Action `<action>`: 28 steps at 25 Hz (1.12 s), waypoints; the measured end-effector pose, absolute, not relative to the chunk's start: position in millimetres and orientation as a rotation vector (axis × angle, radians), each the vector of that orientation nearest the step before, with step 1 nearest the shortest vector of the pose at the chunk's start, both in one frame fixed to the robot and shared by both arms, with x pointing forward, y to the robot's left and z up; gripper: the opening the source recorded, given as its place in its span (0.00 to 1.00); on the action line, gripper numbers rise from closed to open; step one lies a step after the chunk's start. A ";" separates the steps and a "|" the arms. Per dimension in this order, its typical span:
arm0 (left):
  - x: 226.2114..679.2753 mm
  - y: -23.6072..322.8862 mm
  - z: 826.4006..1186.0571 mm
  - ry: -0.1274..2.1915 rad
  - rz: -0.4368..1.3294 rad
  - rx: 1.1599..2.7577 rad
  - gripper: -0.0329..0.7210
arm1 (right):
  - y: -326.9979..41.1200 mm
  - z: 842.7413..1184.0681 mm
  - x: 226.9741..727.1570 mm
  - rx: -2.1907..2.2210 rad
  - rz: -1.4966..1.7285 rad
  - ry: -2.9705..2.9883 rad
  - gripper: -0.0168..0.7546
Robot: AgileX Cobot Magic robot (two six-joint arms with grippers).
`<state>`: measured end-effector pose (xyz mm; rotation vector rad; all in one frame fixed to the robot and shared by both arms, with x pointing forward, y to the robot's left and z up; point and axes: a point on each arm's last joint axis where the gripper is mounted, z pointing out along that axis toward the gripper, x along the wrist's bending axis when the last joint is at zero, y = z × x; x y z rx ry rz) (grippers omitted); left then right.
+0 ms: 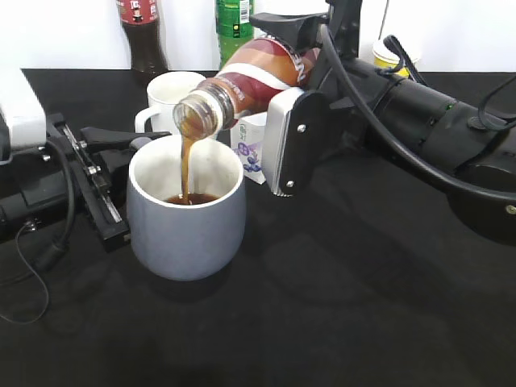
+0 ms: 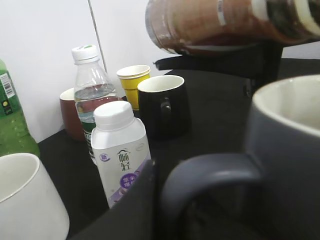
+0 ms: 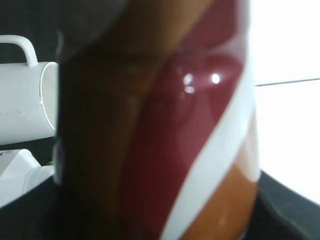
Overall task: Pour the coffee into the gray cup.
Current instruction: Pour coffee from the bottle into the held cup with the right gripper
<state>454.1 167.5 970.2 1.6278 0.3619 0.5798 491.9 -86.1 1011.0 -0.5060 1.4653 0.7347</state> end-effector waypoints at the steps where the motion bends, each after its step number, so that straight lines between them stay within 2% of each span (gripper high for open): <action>1: 454.1 167.5 970.2 0.362 0.580 1.628 0.13 | -86.1 1011.0 491.9 -0.506 0.735 1.465 0.71; 28: 454.1 167.6 969.8 0.363 0.580 1.632 0.13 | -86.1 1011.3 491.9 -0.533 0.704 1.449 0.71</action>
